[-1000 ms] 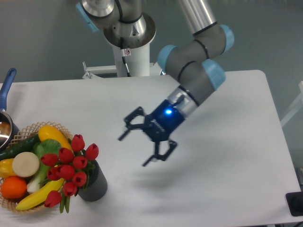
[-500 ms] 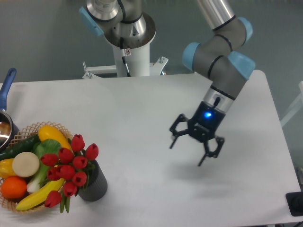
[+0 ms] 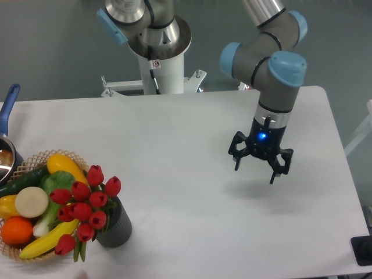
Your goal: Insert the flowers into the vase
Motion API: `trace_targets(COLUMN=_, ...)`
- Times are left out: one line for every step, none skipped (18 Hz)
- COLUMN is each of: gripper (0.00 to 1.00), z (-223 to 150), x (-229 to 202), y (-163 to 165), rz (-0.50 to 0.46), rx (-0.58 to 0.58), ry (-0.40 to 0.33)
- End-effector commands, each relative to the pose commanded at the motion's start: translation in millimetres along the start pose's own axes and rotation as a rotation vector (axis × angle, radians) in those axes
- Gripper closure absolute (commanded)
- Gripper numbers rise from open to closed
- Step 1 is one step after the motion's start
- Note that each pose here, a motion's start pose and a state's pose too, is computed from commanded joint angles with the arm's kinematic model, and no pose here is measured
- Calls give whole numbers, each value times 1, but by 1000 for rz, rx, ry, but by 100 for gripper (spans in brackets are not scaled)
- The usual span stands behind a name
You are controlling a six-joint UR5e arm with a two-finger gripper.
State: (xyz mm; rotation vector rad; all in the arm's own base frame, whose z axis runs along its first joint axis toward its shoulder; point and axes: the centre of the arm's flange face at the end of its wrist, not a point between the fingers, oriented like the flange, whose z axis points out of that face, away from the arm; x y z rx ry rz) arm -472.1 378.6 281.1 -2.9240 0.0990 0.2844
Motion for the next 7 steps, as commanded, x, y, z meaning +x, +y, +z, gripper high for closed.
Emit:
trace_targets(gripper=0, z=1, x=6, y=-8, rz=20, rx=-27, ry=0)
trace_targets(gripper=0, z=0, x=9, y=-13, rz=34, rx=-44, ry=-11)
trace_targets(gripper=0, z=0, x=9, y=-16, rz=40, rx=-57, ry=-16)
trace_targets(gripper=0, z=1, x=10, y=-16, rz=43, rx=-71, ry=-15)
trace_targets(gripper=0, z=3, x=12, y=-16, rz=44, rx=-83, ry=-14)
trace_targets(gripper=0, z=5, x=15, y=-18, rz=49, rx=-94, ry=-13)
trace_targets(gripper=0, z=7, x=17, y=-18, rz=51, rx=-113, ry=-16)
